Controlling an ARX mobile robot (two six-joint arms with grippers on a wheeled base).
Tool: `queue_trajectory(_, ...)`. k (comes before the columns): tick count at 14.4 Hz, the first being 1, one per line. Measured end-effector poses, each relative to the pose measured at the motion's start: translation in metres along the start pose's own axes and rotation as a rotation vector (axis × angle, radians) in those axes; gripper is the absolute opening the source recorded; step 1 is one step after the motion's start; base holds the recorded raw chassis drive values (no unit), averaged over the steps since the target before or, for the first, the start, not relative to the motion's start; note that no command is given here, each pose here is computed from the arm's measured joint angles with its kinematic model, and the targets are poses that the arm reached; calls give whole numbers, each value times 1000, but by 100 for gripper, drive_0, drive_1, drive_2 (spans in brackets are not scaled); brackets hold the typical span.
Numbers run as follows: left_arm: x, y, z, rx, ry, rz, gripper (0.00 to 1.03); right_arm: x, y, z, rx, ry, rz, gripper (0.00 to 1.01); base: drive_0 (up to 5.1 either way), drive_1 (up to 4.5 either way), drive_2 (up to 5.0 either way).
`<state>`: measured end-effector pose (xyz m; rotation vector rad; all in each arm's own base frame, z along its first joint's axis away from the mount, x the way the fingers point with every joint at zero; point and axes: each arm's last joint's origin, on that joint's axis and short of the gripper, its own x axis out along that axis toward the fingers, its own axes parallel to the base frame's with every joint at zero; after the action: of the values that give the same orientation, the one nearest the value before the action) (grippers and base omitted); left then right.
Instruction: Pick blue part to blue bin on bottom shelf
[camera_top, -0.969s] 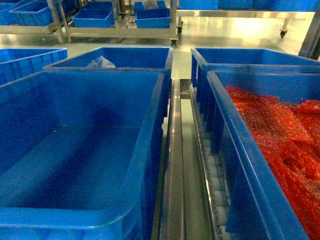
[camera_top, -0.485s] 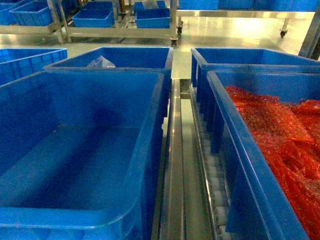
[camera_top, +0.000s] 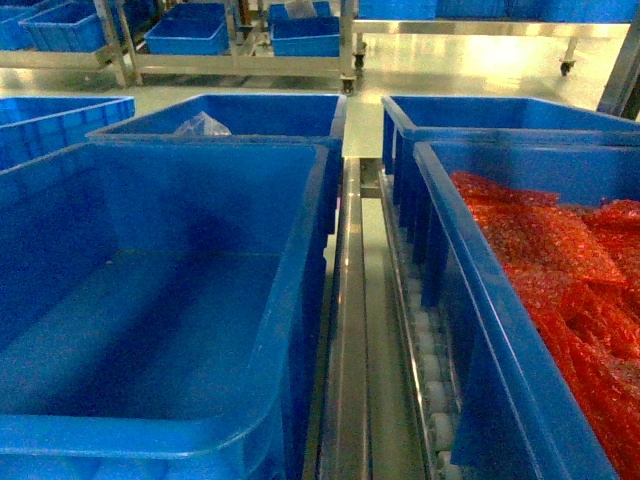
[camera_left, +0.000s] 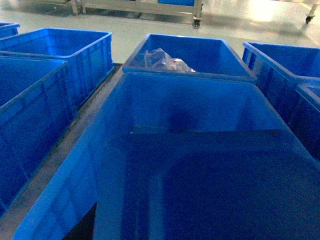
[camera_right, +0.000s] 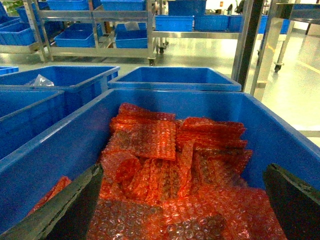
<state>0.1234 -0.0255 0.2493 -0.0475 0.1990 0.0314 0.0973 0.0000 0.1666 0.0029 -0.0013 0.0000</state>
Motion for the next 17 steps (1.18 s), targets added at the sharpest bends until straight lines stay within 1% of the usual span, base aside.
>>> queue_trajectory(6, 0, 0, 0, 0, 0, 0, 43, 0, 0, 0, 0, 0, 0, 98, 0, 0, 0)
queue_trajectory(7, 1, -2, 0, -23, -96, 72, 43, 0, 0, 0, 0, 0, 0, 98, 0, 0, 0)
queue_trajectory(8, 0, -5, -6, -33, -127, 166, 43, 0, 0, 0, 0, 0, 0, 98, 0, 0, 0)
queue_trajectory(10, 0, -5, -8, -30, -123, 211, 43, 0, 0, 0, 0, 0, 0, 98, 0, 0, 0)
queue_trajectory(11, 1, -5, -7, -31, -127, 225, 43, 0, 0, 0, 0, 0, 0, 98, 0, 0, 0)
queue_trajectory(12, 2, -7, -7, -33, -132, 235, 43, 0, 0, 0, 0, 0, 0, 98, 0, 0, 0)
queue_trajectory(13, 6, -10, -7, -30, -129, 232, 43, 0, 0, 0, 0, 0, 0, 98, 0, 0, 0)
queue_trajectory(14, 20, -28, -9, -3, -99, 150, 43, 0, 0, 0, 0, 0, 0, 98, 0, 0, 0)
queue_trajectory(15, 40, -51, -3, 5, -73, 38, 43, 0, 0, 0, 0, 0, 0, 98, 0, 0, 0)
queue_trajectory(16, 61, -71, -4, -8, -11, -79, 43, 0, 0, 0, 0, 0, 0, 98, 0, 0, 0)
queue_trajectory(17, 76, -80, -13, 9, 85, -136, 52, 0, 0, 0, 0, 0, 0, 98, 0, 0, 0)
